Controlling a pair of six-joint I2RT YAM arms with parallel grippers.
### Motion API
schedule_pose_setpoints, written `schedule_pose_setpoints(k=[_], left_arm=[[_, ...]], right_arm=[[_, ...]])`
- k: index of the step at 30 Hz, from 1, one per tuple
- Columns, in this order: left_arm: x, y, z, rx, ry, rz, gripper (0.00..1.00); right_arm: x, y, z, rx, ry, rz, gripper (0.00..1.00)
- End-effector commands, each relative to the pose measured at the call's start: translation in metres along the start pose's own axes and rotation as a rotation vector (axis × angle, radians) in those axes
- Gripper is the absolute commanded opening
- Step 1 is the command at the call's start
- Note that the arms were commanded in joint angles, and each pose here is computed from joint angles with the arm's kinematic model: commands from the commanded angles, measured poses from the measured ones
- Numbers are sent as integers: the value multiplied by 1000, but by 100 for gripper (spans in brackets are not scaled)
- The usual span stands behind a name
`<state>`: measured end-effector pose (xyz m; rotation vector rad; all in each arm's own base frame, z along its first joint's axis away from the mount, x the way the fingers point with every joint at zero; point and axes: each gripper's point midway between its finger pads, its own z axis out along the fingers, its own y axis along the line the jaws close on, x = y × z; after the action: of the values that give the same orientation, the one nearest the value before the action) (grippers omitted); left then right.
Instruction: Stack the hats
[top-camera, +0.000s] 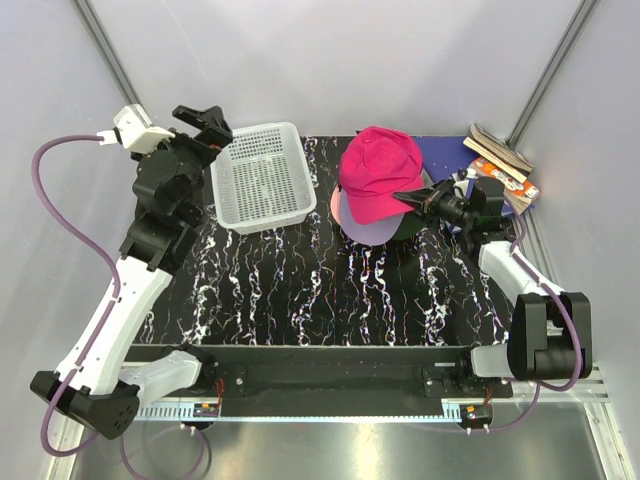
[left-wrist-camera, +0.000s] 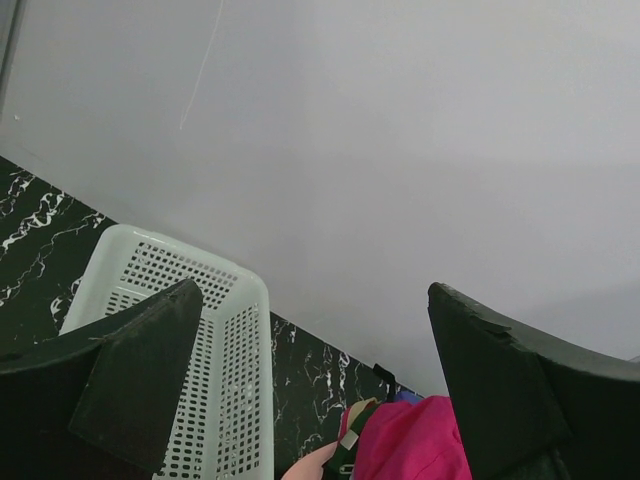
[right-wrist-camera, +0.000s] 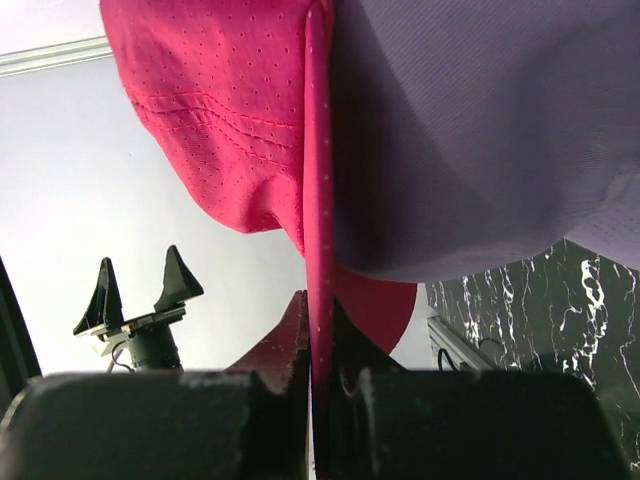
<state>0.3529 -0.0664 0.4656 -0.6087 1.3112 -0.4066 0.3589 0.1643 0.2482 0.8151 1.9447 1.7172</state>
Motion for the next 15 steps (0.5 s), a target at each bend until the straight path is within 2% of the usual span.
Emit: schedule_pose_setpoints(k=[1, 15], left_arm=[[-8, -1, 5, -4, -36, 12, 99], [3, -1, 26, -14, -18, 39, 99]], right_arm=[[-10, -34, 1, 92, -29, 75, 0], [-27, -81, -6, 227, -66, 131, 0]])
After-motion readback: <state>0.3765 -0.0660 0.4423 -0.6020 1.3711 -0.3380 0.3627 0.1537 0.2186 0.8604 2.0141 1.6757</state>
